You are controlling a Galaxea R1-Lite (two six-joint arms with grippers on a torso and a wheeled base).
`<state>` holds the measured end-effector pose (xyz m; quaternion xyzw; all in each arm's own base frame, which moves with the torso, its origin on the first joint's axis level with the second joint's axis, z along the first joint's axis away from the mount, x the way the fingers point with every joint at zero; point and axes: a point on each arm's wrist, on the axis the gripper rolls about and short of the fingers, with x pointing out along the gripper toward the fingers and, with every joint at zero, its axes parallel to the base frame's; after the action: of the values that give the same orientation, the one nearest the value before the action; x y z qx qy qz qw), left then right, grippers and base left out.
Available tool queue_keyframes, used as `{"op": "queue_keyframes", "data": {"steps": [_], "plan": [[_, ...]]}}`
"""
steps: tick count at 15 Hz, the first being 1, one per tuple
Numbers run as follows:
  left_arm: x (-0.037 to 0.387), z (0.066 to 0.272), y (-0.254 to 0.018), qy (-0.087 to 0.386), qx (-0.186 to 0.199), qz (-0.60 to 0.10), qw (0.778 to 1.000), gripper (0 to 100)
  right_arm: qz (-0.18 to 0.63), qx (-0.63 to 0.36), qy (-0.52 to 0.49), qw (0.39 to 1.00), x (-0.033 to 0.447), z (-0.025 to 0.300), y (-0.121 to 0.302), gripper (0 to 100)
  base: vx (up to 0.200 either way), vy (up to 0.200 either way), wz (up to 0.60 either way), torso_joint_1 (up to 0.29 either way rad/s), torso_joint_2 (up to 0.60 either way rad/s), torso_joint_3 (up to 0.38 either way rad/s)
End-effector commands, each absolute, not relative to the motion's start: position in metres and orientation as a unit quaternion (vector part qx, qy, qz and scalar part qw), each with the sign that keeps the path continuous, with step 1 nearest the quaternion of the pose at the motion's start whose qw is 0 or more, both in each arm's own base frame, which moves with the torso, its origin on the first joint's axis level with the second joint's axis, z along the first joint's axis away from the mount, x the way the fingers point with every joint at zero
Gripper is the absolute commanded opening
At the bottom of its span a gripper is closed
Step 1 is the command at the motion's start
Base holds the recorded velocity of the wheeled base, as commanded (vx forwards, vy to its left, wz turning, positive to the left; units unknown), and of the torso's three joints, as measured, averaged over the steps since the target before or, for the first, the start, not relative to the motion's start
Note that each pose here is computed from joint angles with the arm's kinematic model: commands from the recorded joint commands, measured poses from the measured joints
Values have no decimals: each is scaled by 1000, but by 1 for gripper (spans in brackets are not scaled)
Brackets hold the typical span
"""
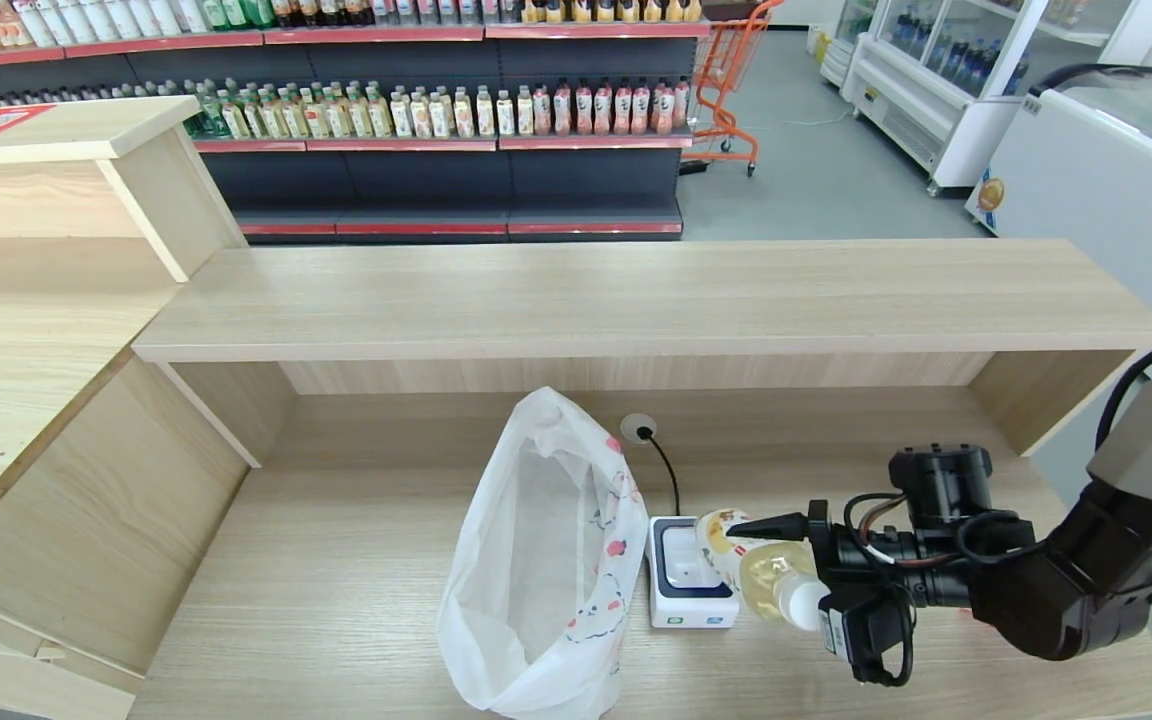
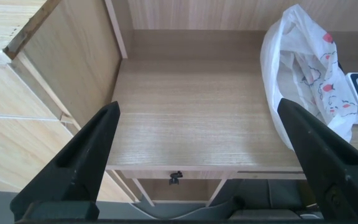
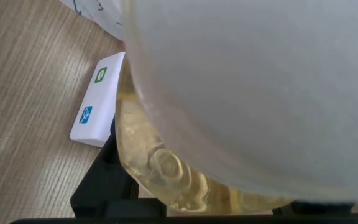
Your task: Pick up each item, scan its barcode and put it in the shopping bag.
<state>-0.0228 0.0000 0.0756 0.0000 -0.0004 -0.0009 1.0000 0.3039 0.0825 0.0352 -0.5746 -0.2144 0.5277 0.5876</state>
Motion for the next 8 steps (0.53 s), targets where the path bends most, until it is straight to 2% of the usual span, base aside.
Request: {"op": "queue_keyframes", "data": {"steps": [1,8], "plan": [[-23,76,0,-1,1,-1,1000,100,525,-578,-219,584,307,35,83,0,0,0,0,0,0,0],[-23,76,0,-1,0,-1,1000,100,503,-596,-248,574,314,27,86,0,0,0,0,0,0,0]]}}
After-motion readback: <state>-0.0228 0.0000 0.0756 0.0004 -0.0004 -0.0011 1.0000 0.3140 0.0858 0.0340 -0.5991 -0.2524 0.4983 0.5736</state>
